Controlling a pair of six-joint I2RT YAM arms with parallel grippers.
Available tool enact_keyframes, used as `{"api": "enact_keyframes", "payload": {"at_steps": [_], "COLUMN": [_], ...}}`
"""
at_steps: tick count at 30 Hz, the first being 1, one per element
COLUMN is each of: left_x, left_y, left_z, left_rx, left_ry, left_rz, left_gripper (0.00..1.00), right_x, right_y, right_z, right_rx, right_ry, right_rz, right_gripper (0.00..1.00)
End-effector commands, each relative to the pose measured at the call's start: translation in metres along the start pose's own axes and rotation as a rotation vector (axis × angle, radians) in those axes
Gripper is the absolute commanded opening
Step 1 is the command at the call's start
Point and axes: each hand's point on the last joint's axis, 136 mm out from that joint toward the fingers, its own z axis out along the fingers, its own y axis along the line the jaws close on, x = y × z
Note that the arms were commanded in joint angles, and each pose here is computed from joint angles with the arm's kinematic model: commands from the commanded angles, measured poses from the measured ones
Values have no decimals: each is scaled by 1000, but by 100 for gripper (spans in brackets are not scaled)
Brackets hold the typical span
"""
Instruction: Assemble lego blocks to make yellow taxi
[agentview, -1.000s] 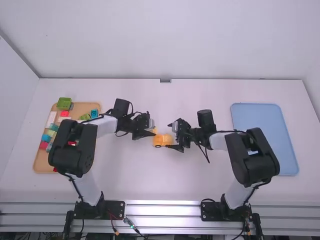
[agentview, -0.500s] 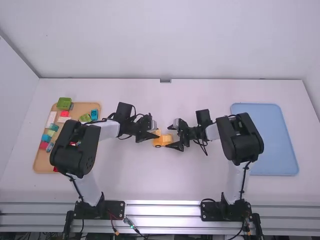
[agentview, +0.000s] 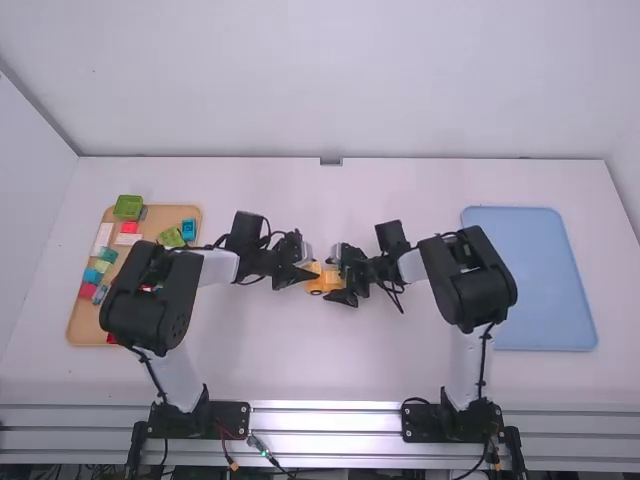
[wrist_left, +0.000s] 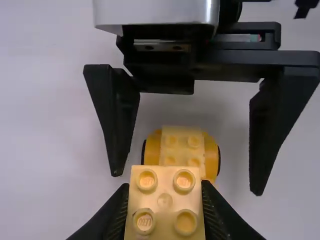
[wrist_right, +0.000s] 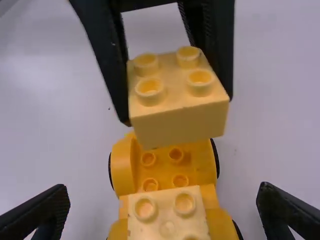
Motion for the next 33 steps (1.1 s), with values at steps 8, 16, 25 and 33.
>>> {"api": "enact_keyframes", "payload": {"at_steps": [8, 16, 25, 33], "left_x": [-3, 6, 6, 15], "left_y": [-12, -13, -10, -16], "left_z": [5, 16, 13, 15], "left_rx": [37, 3, -4, 19], "left_ry": [-10, 82, 75, 98], "left_rz": [-21, -48, -53, -25], "left_gripper": [2, 2, 2, 2], "right_x": [9, 10, 13, 13], "right_y": [-6, -8, -9, -9], "right_z": [8, 6, 4, 4], "right_rx": [-28, -24, -17, -17], "right_ry": [-79, -90, -85, -85], "right_rz": [11, -11, -4, -13], "right_gripper": [100, 92, 59, 41]}}
